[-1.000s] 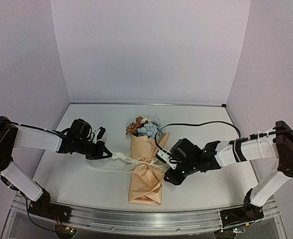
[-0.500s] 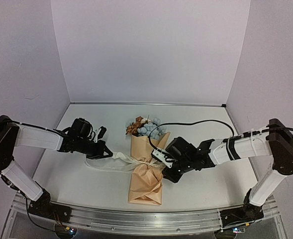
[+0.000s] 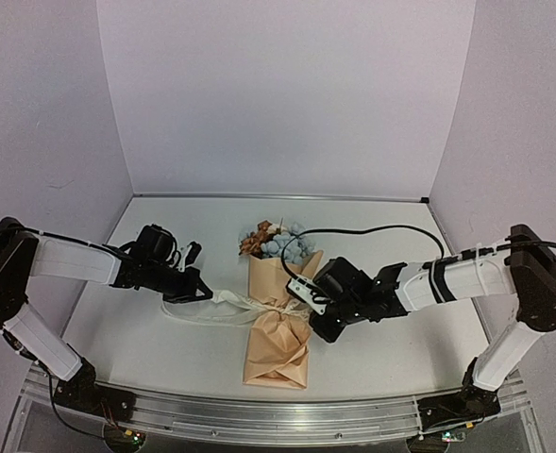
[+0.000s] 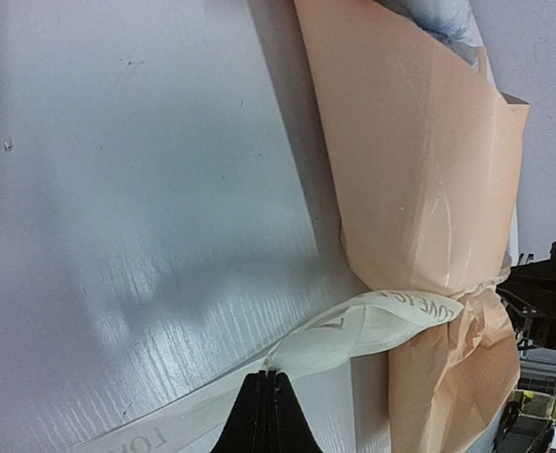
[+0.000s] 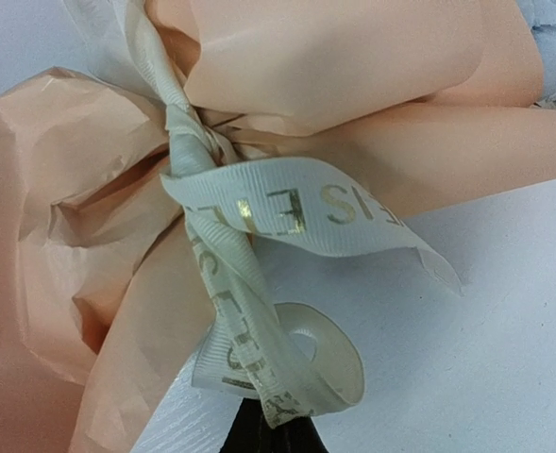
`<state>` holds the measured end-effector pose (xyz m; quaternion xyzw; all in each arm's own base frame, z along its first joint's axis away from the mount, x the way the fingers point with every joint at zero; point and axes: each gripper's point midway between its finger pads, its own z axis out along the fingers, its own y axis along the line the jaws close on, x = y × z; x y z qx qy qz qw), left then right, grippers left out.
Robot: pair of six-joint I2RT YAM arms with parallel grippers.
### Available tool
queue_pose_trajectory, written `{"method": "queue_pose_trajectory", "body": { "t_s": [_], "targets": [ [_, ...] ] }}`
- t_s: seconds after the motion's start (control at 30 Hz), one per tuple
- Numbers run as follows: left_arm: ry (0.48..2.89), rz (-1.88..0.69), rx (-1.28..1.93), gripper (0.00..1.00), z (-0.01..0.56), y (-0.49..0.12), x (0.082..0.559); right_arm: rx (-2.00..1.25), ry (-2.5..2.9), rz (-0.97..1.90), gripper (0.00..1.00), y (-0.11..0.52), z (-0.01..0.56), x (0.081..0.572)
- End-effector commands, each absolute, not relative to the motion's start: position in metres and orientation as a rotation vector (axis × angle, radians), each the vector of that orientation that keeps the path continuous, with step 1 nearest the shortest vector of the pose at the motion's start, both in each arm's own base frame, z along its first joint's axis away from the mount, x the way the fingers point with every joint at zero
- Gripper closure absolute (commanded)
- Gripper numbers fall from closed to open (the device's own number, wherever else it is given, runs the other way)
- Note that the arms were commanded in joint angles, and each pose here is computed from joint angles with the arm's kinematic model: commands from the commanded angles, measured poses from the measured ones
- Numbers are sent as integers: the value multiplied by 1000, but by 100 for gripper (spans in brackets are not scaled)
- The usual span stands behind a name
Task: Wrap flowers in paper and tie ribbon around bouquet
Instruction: Tie the half-tied ribbon around the folded bouquet.
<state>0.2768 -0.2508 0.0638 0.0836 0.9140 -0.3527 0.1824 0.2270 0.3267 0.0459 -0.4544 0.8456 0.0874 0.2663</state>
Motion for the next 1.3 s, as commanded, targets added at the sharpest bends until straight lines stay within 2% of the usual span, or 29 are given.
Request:
{"method": "queue_pose_trajectory", "body": {
  "t_s": [0.0, 0.4, 0.6, 0.63, 0.83, 1.07, 1.27],
  "targets": [
    [2576, -932, 229, 100, 67, -249, 289, -1219, 2233, 174, 100, 310, 63, 227],
    [2602, -890, 206, 100, 60, -244, 293, -1224, 2244, 36, 100, 275, 67, 226],
    [2597, -916, 222, 100, 62, -246, 292, -1128, 2313, 89, 100, 270, 67, 224],
    [2595, -931, 229, 100, 63, -247, 291, -1046, 2349, 108, 98, 268, 69, 226],
    [2585, -980, 246, 100, 64, -252, 287, -315, 2506, 300, 70, 246, 78, 240],
    [2577, -1007, 244, 100, 66, -254, 286, 272, 2532, 565, 64, 252, 71, 243],
    [2575, -1014, 245, 100, 66, -254, 284, 581, 2471, 757, 65, 263, 59, 247]
  ]
}}
